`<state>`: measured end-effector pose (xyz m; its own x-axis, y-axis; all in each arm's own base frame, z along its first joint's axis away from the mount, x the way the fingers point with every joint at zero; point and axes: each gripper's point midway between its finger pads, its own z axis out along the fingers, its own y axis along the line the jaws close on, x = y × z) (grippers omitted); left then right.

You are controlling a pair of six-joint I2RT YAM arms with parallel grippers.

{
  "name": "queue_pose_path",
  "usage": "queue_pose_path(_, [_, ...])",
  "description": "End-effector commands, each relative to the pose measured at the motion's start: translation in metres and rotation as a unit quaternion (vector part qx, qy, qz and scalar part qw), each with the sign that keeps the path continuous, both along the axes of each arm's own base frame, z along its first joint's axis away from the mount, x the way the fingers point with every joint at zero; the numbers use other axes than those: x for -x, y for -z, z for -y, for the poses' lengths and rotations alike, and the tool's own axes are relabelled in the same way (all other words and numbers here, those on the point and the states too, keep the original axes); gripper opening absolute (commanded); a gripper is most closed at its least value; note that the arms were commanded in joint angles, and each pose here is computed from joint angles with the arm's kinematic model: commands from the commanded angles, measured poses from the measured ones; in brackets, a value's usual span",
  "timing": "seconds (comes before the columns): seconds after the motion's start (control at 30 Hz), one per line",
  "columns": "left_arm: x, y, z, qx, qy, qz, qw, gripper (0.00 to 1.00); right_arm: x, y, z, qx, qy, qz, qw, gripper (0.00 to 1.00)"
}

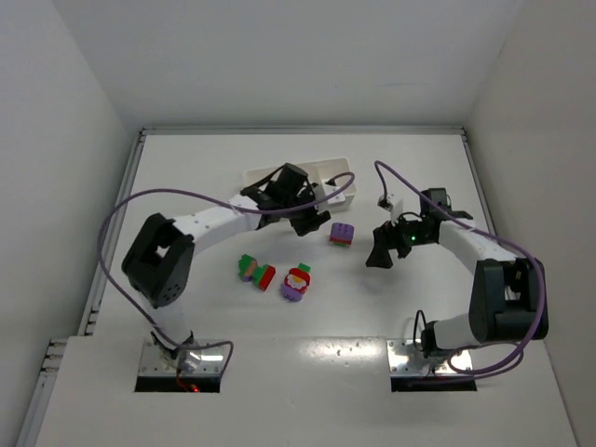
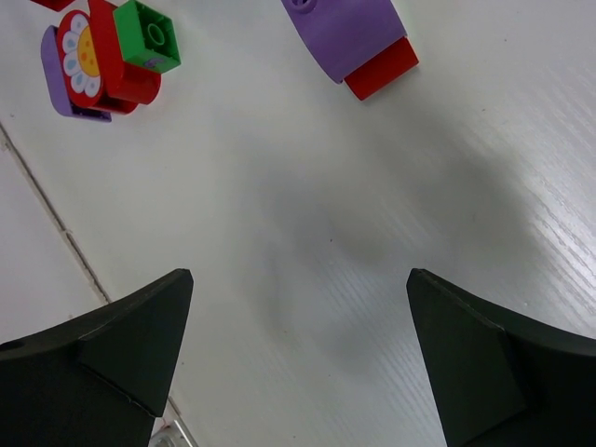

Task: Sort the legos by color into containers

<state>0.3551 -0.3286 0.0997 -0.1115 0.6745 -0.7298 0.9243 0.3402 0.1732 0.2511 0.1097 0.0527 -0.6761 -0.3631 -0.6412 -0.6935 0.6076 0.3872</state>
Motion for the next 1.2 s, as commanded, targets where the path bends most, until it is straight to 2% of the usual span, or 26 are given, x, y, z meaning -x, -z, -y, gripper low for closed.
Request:
queue_pose_path(0.0, [0.034, -0.037, -0.015, 0.013, 0.04, -0.007, 0.999, 0.57, -0.02, -0.02, -0.003, 0.001, -0.023, 0.063, 0.998, 0.99])
queue_pose_path(0.13, [0.056, -0.066, -0.042, 0.018, 0.041, -0.012, 0.999, 0.57, -0.034, -0.034, -0.007, 0.005, -0.043, 0.092, 0.995, 0.99])
queue_pose_path(0.23, [0.064, -0.081, -0.068, 0.031, 0.013, -0.024, 0.999, 0.57, -0.066, -0.051, -0.012, 0.017, -0.068, 0.136, 0.988, 0.99])
queue_pose_path(0.3, [0.06, -0.081, -0.088, 0.037, -0.024, -0.037, 0.998, 0.59, -0.069, -0.05, -0.022, 0.022, -0.104, 0.131, 0.986, 0.99])
queue_pose_path(0.33, [0.059, -0.081, -0.096, 0.041, -0.033, -0.039, 0.998, 0.6, -0.083, -0.06, -0.024, 0.03, -0.111, 0.144, 0.983, 0.99])
queue_pose_path(0.37, [0.057, -0.08, -0.112, 0.045, -0.055, -0.046, 0.996, 0.64, -0.087, -0.049, -0.028, 0.037, -0.122, 0.129, 0.983, 0.99])
queue_pose_path(0.4, [0.055, -0.079, -0.119, 0.05, -0.067, -0.052, 0.995, 0.71, -0.089, -0.046, -0.03, 0.043, -0.128, 0.125, 0.983, 0.99])
queue_pose_path(0.47, [0.055, -0.079, -0.129, 0.061, -0.074, -0.064, 0.993, 0.73, -0.103, -0.046, -0.033, 0.065, -0.143, 0.144, 0.977, 0.99])
queue_pose_path(0.73, [0.033, -0.074, -0.178, 0.088, -0.145, -0.089, 0.982, 0.73, -0.093, -0.02, -0.063, 0.093, -0.203, 0.114, 0.968, 0.97])
queue_pose_path(1.03, [0.03, -0.063, -0.194, 0.096, -0.162, -0.107, 0.976, 0.73, -0.086, -0.001, -0.083, 0.123, -0.225, 0.122, 0.959, 0.94])
queue_pose_path(1.17, [0.031, -0.06, -0.195, 0.093, -0.159, -0.108, 0.977, 0.73, -0.086, 0.008, -0.085, 0.137, -0.227, 0.117, 0.957, 0.89])
